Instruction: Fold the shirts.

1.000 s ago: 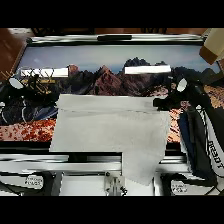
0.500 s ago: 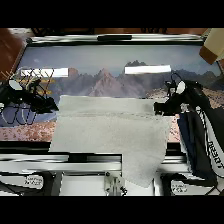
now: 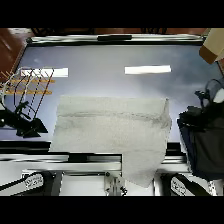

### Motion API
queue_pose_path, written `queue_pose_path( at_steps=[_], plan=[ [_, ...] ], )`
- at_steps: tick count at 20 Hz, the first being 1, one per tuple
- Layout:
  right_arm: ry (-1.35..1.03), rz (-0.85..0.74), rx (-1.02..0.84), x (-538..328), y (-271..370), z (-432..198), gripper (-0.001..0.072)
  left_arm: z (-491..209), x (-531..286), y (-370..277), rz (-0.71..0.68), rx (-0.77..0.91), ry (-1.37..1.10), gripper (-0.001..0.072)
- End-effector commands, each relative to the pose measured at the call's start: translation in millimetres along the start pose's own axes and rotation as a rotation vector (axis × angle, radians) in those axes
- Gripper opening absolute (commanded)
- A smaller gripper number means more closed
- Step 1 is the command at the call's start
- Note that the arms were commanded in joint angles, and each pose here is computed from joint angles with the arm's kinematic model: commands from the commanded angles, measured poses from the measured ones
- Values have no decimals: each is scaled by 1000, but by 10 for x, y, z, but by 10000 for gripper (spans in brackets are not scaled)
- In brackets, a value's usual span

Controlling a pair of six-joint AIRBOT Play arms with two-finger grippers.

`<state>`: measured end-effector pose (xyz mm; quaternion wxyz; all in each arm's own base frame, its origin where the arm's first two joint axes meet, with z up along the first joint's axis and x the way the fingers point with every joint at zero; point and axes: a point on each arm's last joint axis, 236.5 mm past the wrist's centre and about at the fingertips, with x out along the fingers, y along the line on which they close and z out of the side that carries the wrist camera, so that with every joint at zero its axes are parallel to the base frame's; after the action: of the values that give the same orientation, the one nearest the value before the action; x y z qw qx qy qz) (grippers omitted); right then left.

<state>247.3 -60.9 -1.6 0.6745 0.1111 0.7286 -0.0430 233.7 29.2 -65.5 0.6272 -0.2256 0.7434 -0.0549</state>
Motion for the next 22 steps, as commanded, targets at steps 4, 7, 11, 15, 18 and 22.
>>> queue_pose_path(
  at_steps=[4, 7, 11, 15, 18, 22],
  plan=[
    [-149, 86, 98, -186, -69, -130, 476, -336, 443, 83, -40, 18, -6, 540],
    [-149, 90, 98, -187, -62, -128, 476, -257, 495, 17, -73, -2, -49, 539],
    [-143, 88, 98, -185, -64, -143, 475, -299, 654, -35, -95, -13, -54, 538],
    [-110, 95, 97, -176, -44, -221, 476, -414, 786, -112, -102, 21, -3, 234],
    [-13, 107, 84, 50, -9, -485, 476, -415, 787, -117, -103, 23, -2, 42],
    [226, 242, 72, 666, 306, -1150, 637, -409, 776, -118, -101, 25, -7, 41]
  ],
)
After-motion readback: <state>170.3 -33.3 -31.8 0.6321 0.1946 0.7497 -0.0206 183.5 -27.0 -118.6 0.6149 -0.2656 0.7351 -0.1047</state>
